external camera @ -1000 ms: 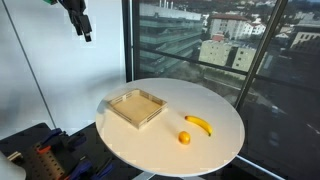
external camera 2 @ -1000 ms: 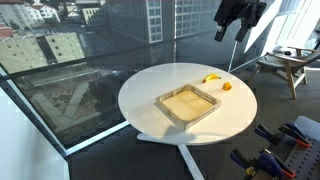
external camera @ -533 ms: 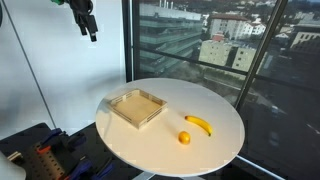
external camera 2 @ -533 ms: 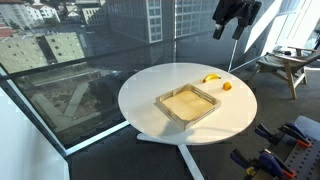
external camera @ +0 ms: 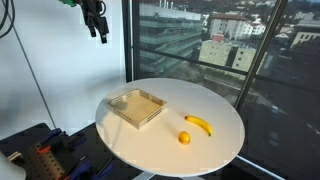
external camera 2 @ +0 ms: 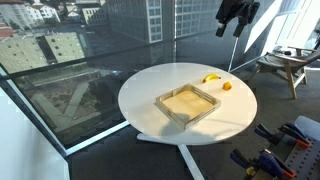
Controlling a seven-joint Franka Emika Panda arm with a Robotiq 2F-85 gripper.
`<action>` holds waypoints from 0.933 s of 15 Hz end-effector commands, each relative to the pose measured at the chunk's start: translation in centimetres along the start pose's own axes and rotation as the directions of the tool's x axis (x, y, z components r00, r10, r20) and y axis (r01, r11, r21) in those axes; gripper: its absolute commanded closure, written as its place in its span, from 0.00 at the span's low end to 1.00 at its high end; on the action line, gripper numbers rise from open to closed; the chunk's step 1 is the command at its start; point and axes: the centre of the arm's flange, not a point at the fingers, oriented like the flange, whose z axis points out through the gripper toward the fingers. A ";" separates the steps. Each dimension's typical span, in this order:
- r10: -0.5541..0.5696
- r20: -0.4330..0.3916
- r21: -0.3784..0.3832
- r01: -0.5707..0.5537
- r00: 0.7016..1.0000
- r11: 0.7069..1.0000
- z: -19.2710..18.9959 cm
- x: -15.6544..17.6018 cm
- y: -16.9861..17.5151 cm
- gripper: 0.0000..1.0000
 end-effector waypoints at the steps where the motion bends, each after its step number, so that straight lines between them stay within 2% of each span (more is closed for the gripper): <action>1: -0.016 -0.017 -0.020 0.016 1.000 1.000 0.0 2.2 1.8 0.00; 14: 0.031 -0.061 -0.034 -0.033 0.998 0.999 1.8 7.6 7.6 0.00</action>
